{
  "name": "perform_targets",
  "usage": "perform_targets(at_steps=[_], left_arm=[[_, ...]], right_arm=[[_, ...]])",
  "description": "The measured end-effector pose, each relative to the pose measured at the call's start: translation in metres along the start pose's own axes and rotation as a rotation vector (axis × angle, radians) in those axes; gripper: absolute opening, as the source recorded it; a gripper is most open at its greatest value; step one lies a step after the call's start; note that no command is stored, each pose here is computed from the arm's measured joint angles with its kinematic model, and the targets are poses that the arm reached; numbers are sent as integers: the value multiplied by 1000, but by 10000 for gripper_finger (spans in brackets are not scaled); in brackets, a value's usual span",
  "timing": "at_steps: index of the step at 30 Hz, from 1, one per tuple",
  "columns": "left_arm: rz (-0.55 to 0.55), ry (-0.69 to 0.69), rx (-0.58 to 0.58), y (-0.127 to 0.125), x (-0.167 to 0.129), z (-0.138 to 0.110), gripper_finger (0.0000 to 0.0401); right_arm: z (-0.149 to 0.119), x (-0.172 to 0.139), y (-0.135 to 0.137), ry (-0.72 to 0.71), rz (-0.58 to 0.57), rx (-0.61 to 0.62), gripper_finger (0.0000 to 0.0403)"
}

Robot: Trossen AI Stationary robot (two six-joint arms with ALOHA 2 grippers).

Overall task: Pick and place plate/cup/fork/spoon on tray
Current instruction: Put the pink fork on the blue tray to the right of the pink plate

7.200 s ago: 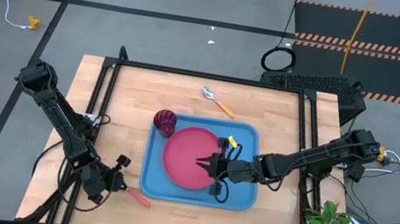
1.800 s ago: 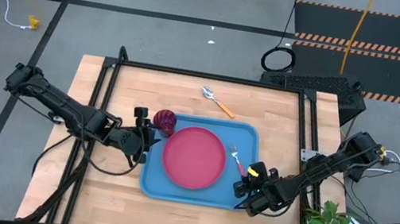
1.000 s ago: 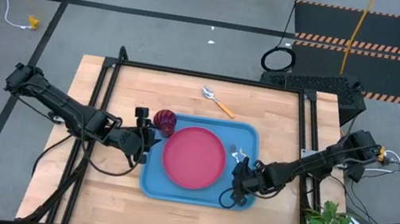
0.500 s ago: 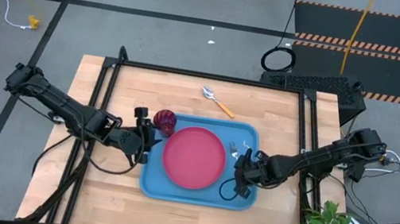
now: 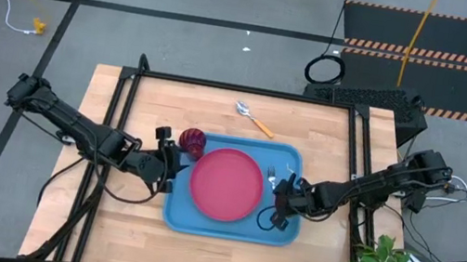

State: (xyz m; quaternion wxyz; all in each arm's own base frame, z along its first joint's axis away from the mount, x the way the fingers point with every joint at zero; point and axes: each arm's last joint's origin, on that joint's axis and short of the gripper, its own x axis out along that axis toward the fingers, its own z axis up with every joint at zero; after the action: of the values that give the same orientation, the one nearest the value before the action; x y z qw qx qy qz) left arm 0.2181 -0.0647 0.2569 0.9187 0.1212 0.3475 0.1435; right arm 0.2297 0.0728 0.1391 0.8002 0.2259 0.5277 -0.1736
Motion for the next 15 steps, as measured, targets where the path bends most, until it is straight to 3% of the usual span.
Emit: perform_targets(at_steps=[15], left_arm=[[-3, -23, 26, 0, 0, 3, 193]], right_arm=[[11, 5, 1, -38, 41, 119, 0]])
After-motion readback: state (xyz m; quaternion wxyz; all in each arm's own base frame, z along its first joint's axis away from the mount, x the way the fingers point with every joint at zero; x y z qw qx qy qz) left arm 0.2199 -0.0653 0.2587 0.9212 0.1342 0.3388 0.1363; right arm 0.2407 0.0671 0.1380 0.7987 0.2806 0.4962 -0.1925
